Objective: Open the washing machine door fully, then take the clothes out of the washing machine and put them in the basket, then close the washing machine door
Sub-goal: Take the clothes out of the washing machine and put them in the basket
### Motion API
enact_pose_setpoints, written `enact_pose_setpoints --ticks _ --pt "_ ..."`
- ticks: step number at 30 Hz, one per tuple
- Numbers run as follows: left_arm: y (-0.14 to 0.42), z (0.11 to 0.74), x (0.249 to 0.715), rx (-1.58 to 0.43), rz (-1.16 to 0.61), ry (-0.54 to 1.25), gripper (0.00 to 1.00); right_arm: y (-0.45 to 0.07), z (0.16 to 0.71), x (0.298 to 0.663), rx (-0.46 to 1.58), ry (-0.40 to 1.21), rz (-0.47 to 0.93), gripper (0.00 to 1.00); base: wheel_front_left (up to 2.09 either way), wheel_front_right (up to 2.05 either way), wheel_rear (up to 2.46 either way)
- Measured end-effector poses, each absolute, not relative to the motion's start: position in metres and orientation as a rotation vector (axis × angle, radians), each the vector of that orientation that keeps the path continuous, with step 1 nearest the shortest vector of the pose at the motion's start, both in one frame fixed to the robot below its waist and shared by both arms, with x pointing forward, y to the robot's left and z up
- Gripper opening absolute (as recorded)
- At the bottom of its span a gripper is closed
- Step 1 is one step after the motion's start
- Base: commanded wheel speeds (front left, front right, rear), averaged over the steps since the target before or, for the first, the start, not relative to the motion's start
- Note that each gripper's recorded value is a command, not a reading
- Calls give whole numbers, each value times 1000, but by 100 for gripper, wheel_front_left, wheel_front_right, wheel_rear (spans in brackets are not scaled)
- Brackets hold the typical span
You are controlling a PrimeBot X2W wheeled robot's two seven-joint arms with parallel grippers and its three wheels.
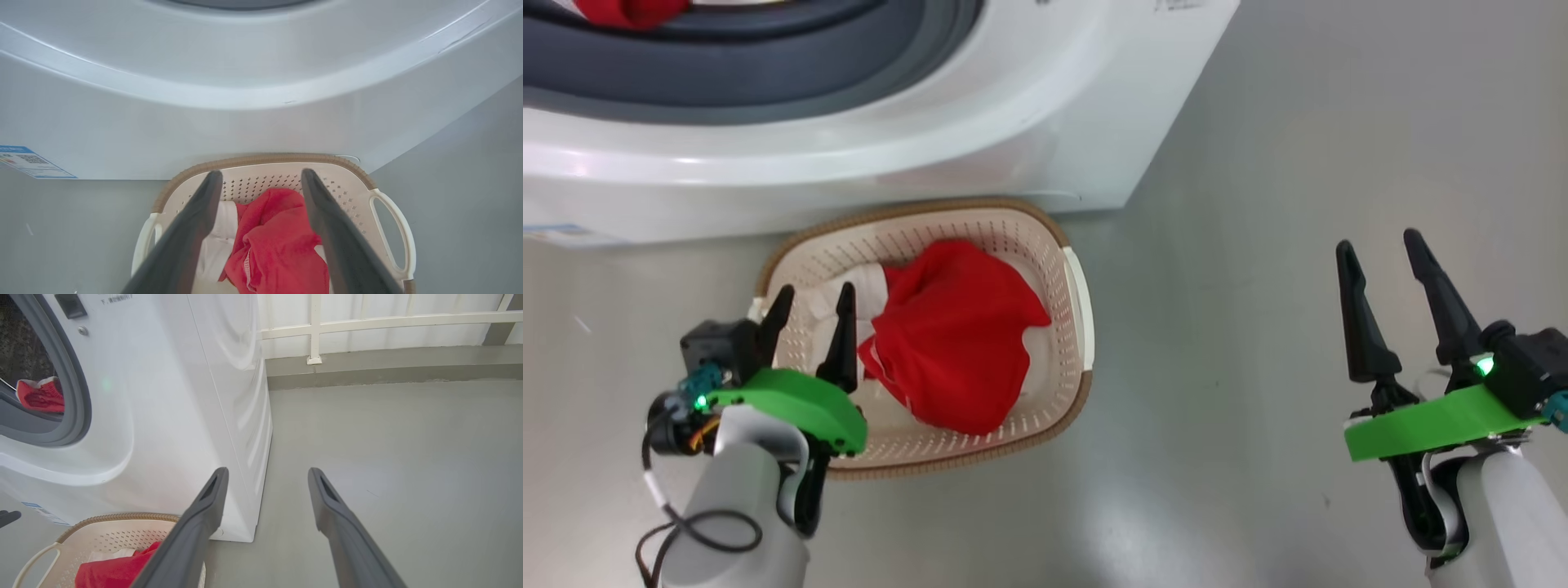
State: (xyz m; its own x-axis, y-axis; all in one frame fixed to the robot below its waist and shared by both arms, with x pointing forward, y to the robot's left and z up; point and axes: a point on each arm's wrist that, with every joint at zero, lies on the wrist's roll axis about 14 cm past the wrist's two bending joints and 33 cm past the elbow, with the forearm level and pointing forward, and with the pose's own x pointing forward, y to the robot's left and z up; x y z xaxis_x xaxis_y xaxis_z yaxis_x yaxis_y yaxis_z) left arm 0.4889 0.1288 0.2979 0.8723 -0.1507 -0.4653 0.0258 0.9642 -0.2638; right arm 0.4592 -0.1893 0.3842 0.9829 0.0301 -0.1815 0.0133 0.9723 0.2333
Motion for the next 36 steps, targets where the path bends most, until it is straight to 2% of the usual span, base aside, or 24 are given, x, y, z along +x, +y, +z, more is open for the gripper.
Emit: enact_pose_setpoints --ticks 11,20,36 --pt "151 370 473 -237 -60 308 100 -185 411 432 237 157 28 100 0 0 0" --pt "169 447 437 -205 -43 92 100 -187 443 400 228 99 36 100 0 0 0" --pt "190 472 378 -169 8 17 100 -191 452 364 230 85 22 100 0 0 0"
